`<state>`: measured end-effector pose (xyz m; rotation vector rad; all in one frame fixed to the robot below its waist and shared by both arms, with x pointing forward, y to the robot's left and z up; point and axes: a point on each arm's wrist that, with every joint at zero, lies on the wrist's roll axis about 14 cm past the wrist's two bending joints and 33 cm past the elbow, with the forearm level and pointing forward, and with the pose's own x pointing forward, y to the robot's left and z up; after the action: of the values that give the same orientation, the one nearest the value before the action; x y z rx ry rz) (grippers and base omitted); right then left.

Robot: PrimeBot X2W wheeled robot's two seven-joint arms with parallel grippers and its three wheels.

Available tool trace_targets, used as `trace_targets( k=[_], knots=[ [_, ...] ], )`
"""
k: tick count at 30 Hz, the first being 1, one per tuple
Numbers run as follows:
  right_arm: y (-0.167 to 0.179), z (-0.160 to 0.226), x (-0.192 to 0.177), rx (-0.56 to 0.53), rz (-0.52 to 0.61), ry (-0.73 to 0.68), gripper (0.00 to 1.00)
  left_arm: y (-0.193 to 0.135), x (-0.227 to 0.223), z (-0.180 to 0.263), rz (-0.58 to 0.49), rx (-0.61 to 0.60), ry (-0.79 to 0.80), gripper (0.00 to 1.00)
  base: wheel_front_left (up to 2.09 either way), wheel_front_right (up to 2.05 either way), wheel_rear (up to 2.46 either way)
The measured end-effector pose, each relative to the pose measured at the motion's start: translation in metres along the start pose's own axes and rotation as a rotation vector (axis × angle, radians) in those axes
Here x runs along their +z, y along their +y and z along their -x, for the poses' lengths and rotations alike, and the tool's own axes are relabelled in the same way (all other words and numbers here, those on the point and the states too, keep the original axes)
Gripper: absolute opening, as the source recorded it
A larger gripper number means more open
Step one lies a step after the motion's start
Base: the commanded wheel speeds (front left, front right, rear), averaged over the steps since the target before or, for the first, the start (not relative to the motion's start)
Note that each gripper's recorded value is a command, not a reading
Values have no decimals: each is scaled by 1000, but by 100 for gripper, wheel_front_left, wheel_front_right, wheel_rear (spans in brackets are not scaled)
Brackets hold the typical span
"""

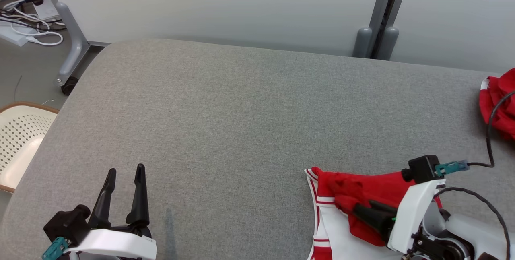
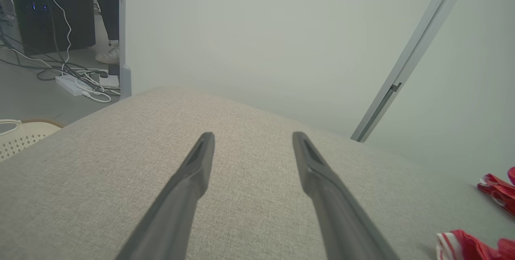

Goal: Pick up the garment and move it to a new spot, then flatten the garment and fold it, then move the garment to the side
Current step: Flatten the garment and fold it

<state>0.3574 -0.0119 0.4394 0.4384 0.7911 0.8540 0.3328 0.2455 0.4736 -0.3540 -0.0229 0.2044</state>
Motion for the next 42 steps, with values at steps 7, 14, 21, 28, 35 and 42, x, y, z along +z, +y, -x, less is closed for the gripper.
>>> trace_targets(
  k=[7, 14, 21, 28, 35, 42],
  knots=[
    [11, -1, 15, 36, -52, -77, 100, -2, -5, -4, 2, -5, 14, 100, 0, 0, 0],
    [32, 26, 57, 121, -157, -250, 100, -11, -6, -11, 2, -31, 18, 100, 0, 0, 0],
    [-6, 76, 93, 6, -131, -448, 100, -17, -7, -17, -5, -52, 18, 100, 0, 0, 0],
    [-59, 99, 73, -183, -59, -431, 100, -23, -4, -20, -9, -68, 10, 100, 0, 0, 0],
    [-92, 94, 39, -294, -35, -292, 100, -25, -7, -20, -14, -79, 17, 100, 0, 0, 0],
    [-94, 78, 44, -305, 52, -203, 100, -24, -7, -17, -15, -76, 19, 100, 0, 0, 0]
  ],
)
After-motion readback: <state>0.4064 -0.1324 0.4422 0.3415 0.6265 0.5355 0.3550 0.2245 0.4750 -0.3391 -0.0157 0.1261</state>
